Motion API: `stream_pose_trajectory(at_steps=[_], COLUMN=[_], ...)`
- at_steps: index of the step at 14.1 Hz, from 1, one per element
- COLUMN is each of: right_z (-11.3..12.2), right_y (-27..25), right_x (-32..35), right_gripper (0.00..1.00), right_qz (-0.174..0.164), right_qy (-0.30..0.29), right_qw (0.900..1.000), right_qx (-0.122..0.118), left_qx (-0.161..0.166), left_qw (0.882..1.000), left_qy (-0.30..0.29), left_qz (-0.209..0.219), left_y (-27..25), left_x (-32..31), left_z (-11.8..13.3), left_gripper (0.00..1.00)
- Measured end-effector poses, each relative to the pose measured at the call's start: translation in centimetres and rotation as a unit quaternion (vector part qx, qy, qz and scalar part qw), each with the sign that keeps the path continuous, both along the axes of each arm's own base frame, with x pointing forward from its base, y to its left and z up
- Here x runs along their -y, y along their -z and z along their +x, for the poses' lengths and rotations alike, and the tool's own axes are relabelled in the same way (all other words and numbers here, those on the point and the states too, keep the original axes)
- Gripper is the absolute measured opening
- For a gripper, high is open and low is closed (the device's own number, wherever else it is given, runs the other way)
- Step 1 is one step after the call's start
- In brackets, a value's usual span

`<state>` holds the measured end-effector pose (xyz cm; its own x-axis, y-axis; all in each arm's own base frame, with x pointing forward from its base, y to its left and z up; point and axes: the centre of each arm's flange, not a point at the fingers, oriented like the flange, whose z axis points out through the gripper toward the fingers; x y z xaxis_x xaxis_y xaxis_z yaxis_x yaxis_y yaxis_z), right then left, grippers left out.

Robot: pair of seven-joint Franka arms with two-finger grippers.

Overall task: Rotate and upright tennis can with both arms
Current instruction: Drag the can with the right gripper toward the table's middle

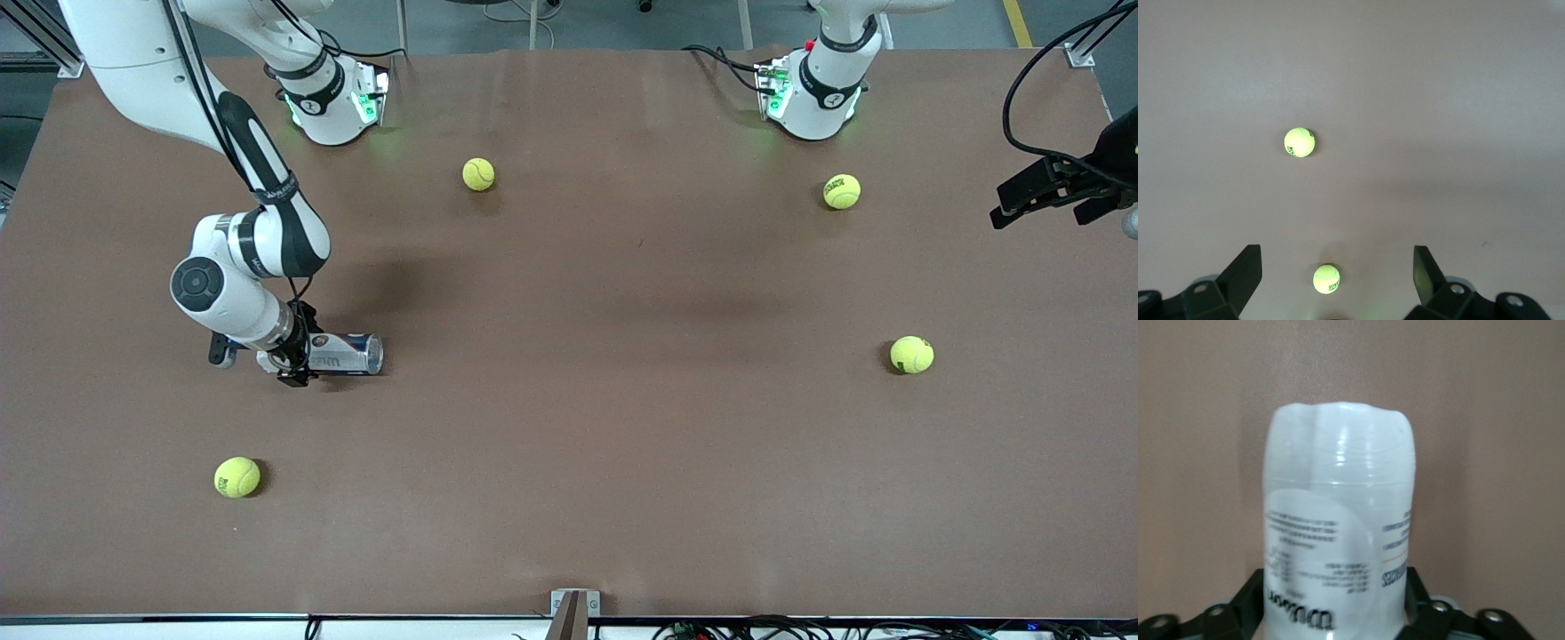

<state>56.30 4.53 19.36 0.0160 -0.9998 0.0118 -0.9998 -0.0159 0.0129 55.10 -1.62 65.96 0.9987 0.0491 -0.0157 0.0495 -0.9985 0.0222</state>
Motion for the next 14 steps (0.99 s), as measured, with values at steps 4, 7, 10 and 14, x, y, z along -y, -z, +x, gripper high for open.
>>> stream_pose_trajectory(at_steps=[4, 7, 10, 14], right_z=[0.2, 0.5, 0.8, 1.3], right_y=[-0.4, -1.0, -1.2, -2.5], right_x=[0.0, -0.3, -2.5, -8.8], right_gripper=[0.57, 0.39, 0.39, 0.33], right_qz=[0.000, 0.001, 0.001, 0.004], right_qy=[0.001, 0.001, 0.002, 0.002], right_qw=[1.000, 1.000, 1.000, 1.000], right_qx=[0.000, 0.001, 0.006, 0.016], left_qx=[0.000, 0.000, 0.000, 0.000], left_qw=[1.000, 1.000, 1.000, 1.000], left_qy=[0.000, 0.000, 0.000, 0.000], left_qz=[0.000, 0.000, 0.000, 0.000], left_y=[0.0, 0.0, 0.0, 0.0], left_x=[0.0, 0.0, 0.0, 0.0], left_z=[0.0, 0.0, 0.0, 0.0], left_gripper=[1.00, 1.00, 1.00, 1.00])
